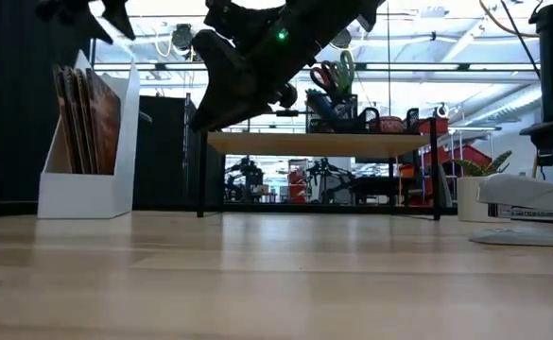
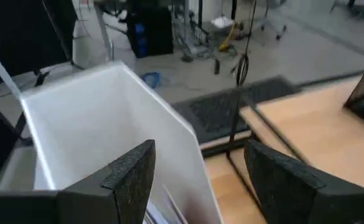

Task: Stock shelves
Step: Put the white bookshelf on the shelf

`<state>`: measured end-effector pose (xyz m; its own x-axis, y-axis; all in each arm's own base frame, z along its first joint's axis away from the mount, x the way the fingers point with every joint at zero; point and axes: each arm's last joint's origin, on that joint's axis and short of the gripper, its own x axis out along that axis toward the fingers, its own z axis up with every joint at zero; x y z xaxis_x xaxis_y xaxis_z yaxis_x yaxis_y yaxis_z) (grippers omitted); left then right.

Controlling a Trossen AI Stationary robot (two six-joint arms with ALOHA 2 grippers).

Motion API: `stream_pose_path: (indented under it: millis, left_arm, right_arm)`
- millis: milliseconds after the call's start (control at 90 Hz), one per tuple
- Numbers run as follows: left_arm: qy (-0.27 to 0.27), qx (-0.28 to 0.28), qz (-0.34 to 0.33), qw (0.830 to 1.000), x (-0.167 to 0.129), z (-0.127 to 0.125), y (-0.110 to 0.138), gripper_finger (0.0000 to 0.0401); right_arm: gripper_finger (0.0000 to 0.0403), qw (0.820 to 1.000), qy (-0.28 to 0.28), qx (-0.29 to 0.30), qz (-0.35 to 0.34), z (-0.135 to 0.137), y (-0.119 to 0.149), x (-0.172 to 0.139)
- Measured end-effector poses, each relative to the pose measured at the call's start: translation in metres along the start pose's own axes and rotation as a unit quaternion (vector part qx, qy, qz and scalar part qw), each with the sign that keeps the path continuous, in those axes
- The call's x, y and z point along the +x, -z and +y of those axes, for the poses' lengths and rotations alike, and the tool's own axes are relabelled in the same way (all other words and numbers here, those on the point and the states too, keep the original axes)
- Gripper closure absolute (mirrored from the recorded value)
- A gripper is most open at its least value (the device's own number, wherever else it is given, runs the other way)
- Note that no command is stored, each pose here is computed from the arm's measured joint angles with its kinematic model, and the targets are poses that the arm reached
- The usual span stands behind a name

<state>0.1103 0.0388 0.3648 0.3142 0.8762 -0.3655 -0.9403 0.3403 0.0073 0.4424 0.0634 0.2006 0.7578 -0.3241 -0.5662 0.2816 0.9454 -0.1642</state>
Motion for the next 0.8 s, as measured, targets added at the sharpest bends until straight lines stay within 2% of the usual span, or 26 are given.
stream_pose_path:
  millis: [178, 311, 456, 611, 800]
  left_arm:
    - [-0.006, 0.013, -0.006, 1.0, -0.011, 0.009, -0.016, 0.0168]
    - [-0.045, 0.005, 0.005, 0.999, -0.014, 0.022, -0.019, 0.0168]
    - [-0.096, -0.005, 0.051, 0.994, -0.011, 0.035, -0.011, 0.0168]
    - [-0.098, -0.021, 0.081, 0.992, -0.005, 0.032, -0.011, 0.0168]
    - [-0.097, -0.012, 0.092, 0.991, 0.002, 0.025, -0.012, 0.0168]
  right_arm:
    - [0.0248, 1.0, 0.001, 0.015, -0.001, -0.001, 0.0, 0.0]
    - [0.0248, 1.0, 0.001, 0.015, -0.001, -0.001, 0.0, 0.0]
    - [0.0248, 1.0, 0.002, 0.015, -0.001, -0.001, 0.0, 0.0]
    - [0.0248, 1.0, 0.001, 0.012, -0.004, -0.001, -0.001, 0.001]
    - [0.0248, 1.0, 0.0, 0.015, -0.015, 0.0, -0.003, 0.0]
